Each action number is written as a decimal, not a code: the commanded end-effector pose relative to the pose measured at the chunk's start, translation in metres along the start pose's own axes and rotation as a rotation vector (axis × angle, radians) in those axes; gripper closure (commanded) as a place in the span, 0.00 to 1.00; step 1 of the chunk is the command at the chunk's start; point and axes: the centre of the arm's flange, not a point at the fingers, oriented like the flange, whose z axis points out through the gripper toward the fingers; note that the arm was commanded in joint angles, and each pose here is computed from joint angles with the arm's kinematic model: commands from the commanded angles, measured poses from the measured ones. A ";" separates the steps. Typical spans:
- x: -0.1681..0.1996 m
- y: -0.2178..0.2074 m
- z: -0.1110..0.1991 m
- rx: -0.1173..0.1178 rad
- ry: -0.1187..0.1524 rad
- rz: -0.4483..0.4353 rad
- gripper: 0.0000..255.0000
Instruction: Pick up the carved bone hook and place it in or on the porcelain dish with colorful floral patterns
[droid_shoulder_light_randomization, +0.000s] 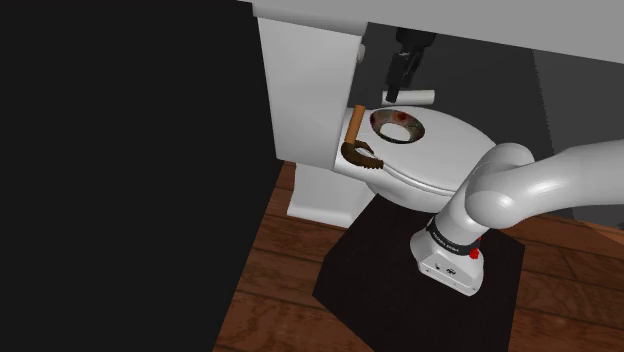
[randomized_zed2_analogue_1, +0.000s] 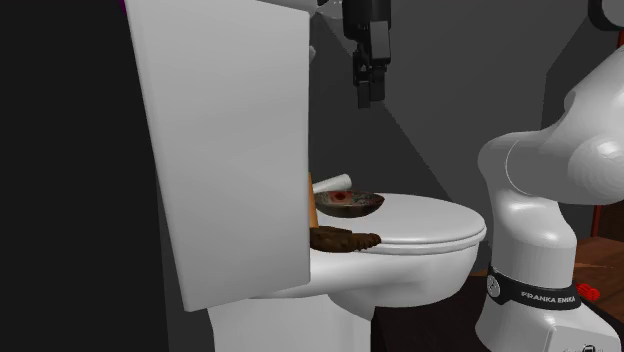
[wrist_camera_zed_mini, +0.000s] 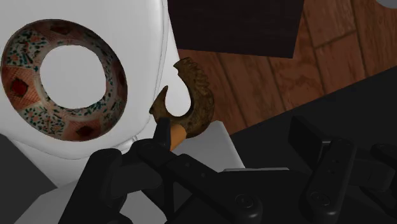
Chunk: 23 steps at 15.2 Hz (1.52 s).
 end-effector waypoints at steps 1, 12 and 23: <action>0.000 0.000 0.000 0.000 0.000 0.000 0.00; 0.020 0.016 0.142 0.043 0.077 -0.005 0.00; 0.035 0.020 0.234 0.062 0.111 -0.008 0.00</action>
